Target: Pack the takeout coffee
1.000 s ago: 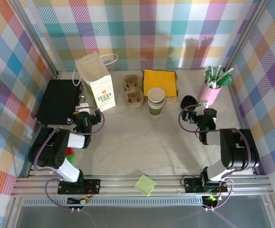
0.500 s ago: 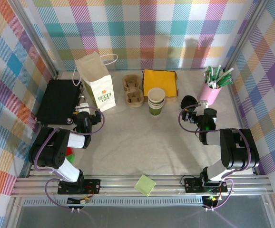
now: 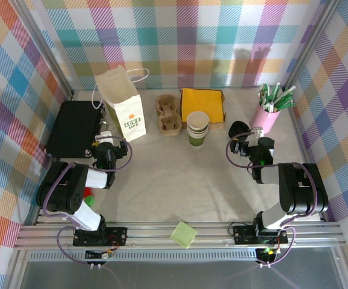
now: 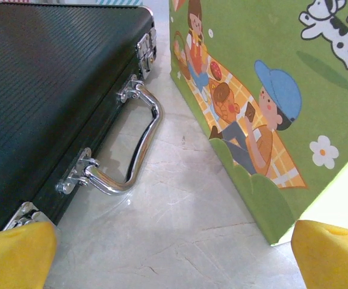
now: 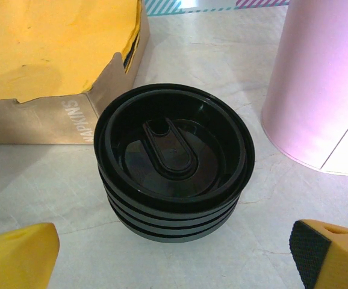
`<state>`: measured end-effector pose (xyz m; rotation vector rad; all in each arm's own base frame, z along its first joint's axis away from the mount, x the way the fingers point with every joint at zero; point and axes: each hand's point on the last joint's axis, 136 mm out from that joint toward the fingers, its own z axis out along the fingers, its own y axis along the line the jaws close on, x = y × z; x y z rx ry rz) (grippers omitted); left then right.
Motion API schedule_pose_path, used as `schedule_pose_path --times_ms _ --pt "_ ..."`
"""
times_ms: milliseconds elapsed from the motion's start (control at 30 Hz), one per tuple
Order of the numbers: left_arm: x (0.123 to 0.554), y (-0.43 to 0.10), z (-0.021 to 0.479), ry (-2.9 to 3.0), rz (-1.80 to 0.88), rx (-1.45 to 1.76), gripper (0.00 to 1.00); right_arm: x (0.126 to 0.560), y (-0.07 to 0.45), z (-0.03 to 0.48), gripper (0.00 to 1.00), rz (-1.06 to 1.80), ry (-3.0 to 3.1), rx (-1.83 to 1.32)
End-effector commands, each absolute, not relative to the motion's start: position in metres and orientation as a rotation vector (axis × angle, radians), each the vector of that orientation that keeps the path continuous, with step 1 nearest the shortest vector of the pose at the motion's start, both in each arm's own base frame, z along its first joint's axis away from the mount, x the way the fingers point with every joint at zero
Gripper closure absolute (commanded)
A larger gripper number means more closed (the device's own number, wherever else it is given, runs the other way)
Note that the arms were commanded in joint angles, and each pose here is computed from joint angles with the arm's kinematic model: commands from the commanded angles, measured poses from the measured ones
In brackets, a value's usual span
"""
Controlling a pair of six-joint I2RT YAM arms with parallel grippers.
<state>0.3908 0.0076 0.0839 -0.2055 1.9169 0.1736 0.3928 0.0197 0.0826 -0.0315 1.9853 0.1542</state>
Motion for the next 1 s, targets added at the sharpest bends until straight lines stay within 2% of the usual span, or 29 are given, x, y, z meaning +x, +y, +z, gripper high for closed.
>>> schedule_pose_path --times_ms 0,233,433,667,767,967 --pt "0.385 0.006 0.100 1.853 0.150 -0.204 0.00 0.394 0.015 0.102 0.01 0.126 1.939 0.003" --pt "0.357 0.022 0.141 1.853 0.215 -0.362 0.00 0.373 0.000 0.132 0.01 0.109 1.998 0.164" --pt "0.322 0.032 0.173 1.896 0.224 -0.561 0.00 0.341 -0.006 0.155 0.01 0.237 2.186 0.588" --pt "0.293 0.012 0.201 2.115 0.043 -0.718 0.00 0.321 0.053 0.183 0.01 0.601 2.451 0.584" --pt "0.283 0.000 0.201 2.271 0.008 -0.739 0.00 0.318 0.078 0.196 0.01 0.600 2.540 0.540" --pt "0.272 -0.047 0.205 2.447 -0.268 -0.591 0.00 0.329 0.131 0.218 0.01 0.559 2.656 0.390"
